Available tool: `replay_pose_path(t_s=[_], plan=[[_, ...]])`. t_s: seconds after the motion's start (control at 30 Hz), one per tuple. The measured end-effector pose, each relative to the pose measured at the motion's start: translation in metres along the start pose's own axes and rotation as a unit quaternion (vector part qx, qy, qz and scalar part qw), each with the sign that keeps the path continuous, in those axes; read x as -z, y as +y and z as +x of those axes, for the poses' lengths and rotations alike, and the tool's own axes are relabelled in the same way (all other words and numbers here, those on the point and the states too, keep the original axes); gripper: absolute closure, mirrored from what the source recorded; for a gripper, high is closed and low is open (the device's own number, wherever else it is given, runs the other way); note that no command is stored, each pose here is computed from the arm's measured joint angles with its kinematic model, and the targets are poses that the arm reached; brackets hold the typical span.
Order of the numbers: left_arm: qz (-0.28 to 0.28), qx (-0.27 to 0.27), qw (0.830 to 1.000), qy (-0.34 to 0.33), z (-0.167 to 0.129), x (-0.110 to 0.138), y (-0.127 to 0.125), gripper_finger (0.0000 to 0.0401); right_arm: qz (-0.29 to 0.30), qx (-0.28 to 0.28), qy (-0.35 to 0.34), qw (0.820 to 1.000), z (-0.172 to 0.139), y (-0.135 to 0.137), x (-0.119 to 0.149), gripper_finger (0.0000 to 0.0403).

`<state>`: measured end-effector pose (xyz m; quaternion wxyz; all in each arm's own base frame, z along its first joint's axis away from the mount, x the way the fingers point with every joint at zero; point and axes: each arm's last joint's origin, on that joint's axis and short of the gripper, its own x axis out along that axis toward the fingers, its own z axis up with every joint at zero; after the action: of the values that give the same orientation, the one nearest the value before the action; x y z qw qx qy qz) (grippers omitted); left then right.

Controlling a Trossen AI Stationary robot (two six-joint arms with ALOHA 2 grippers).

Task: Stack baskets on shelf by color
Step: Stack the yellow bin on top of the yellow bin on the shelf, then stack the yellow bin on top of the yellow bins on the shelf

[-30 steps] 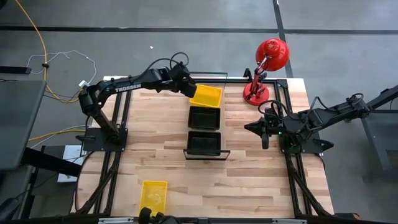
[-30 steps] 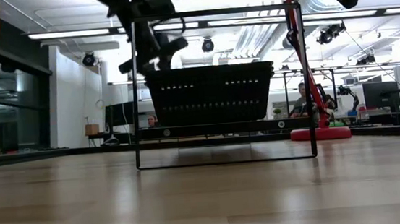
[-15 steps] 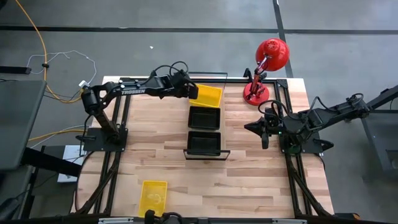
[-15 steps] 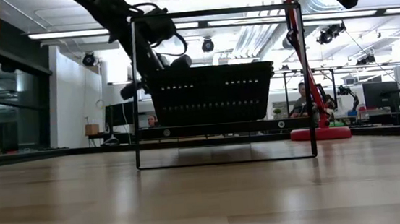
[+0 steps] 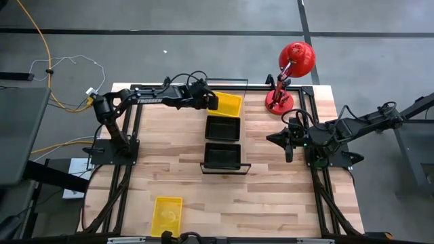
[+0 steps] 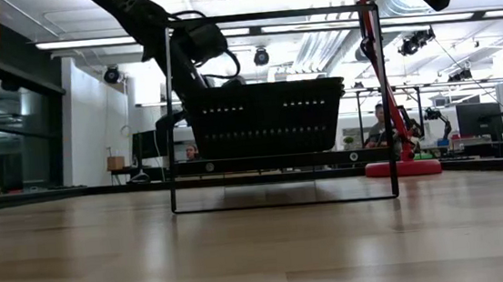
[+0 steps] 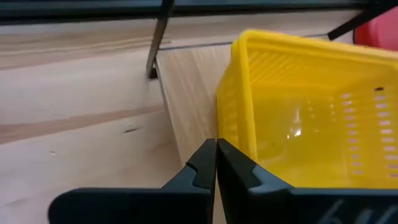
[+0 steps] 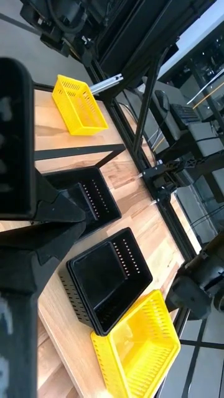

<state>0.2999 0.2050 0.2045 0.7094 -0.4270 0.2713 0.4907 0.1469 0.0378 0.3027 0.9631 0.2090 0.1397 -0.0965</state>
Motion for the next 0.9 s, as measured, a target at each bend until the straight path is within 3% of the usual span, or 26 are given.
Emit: replay_pose_path(t_s=[0.5,0.6,0.77,0.9], plan=[[0.024,0.029,0.999,0.033,-0.004,0.018,-0.014,0.0401,0.000,0.000,0.000,1.000,0.000,0.000,0.000,0.0403],[0.036,0.012,0.999,0.038,-0.006,0.020,-0.012,0.0401,0.000,0.000,0.000,1.000,0.000,0.000,0.000,0.0403],[0.022,-0.025,0.999,-0.012,-0.025,-0.003,0.005,0.0401,0.003,0.000,0.000,1.000,0.000,0.000,0.000,0.0403],[0.051,-0.006,0.996,-0.070,-0.061,-0.029,0.016,0.0401,0.003,0.000,0.000,1.000,0.000,0.000,0.000,0.0403]])
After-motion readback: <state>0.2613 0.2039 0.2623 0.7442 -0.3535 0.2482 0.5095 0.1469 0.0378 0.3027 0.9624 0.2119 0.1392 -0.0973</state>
